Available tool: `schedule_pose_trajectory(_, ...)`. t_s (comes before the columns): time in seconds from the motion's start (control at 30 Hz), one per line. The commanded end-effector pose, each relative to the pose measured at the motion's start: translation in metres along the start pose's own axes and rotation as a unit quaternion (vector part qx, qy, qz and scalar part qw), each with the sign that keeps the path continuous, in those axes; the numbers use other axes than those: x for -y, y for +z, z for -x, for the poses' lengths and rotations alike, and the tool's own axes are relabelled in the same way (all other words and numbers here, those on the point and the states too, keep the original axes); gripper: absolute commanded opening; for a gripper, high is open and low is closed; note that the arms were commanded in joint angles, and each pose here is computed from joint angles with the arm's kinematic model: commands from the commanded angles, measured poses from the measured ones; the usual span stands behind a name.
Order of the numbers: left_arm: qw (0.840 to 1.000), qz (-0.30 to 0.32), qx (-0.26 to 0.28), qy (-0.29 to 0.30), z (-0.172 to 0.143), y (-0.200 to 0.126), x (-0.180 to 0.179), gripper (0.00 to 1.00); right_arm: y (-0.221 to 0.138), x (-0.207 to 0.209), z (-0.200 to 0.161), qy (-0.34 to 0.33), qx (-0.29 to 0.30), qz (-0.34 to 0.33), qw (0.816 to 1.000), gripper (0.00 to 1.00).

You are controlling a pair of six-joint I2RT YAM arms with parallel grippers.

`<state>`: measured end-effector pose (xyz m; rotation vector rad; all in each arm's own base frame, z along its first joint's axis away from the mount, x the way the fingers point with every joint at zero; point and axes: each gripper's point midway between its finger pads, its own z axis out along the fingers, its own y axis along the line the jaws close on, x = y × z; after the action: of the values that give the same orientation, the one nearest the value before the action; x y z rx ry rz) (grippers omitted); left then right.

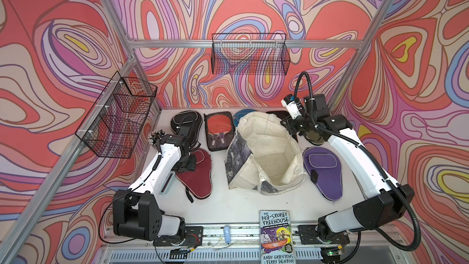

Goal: Remove the ping pong set from the canvas bag
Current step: Place the ping pong set at the center of the board.

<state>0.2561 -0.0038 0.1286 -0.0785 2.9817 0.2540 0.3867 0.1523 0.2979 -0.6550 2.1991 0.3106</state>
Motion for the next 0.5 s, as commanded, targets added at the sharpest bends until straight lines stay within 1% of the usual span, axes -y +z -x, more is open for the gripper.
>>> schedule_pose_trajectory(0.0, 1.000, 0.002, 0.030, 0.002, 0.009, -0.010, -0.003, 0.74, -0.010, -0.004, 0.000, -0.008, 0.006, 0.007, 1.000, 0.19)
schedule_pose_trajectory(0.03, 0.999, -0.005, 0.054, 0.000, 0.013, -0.018, -0.003, 0.77, -0.011, -0.005, 0.000, -0.008, 0.007, 0.009, 1.000, 0.20)
schedule_pose_trajectory(0.07, 0.997, -0.013, 0.080, -0.002, 0.017, -0.028, -0.003, 0.81, -0.011, -0.005, 0.000, -0.008, 0.006, 0.009, 1.000, 0.23)
schedule_pose_trajectory(0.1, 0.993, -0.023, 0.116, -0.003, 0.023, -0.041, -0.003, 0.85, -0.011, -0.005, 0.000, -0.006, 0.005, 0.009, 1.000, 0.32)
schedule_pose_trajectory(0.17, 0.980, -0.040, 0.197, -0.007, 0.033, -0.073, -0.005, 1.00, -0.016, -0.003, 0.005, -0.003, 0.015, -0.001, 1.000, 0.61)
schedule_pose_trajectory(0.2, 0.968, -0.047, 0.246, -0.009, 0.037, -0.092, -0.008, 1.00, -0.022, -0.002, 0.011, -0.002, 0.028, -0.006, 1.000, 0.77)
schedule_pose_trajectory(0.23, 0.953, -0.053, 0.298, -0.011, 0.041, -0.113, -0.011, 1.00, -0.031, -0.001, 0.020, -0.004, 0.048, -0.012, 0.999, 0.97)
schedule_pose_trajectory(0.27, 0.938, -0.057, 0.341, -0.013, 0.043, -0.130, -0.013, 1.00, -0.040, 0.000, 0.030, -0.005, 0.069, -0.017, 0.997, 0.98)
schedule_pose_trajectory(0.33, 0.899, -0.062, 0.434, -0.014, 0.044, -0.165, -0.020, 1.00, -0.070, 0.007, 0.055, -0.006, 0.130, -0.042, 0.991, 0.98)
schedule_pose_trajectory(0.37, 0.881, -0.059, 0.469, -0.022, 0.043, -0.179, -0.024, 1.00, -0.085, 0.013, 0.065, 0.000, 0.157, -0.057, 0.986, 0.98)
schedule_pose_trajectory(0.43, 0.846, -0.044, 0.530, -0.046, 0.041, -0.199, -0.037, 1.00, -0.114, 0.039, 0.078, 0.024, 0.208, -0.106, 0.972, 0.98)
schedule_pose_trajectory(0.47, 0.834, -0.037, 0.548, -0.058, 0.040, -0.204, -0.042, 1.00, -0.124, 0.052, 0.080, 0.035, 0.223, -0.130, 0.966, 0.98)
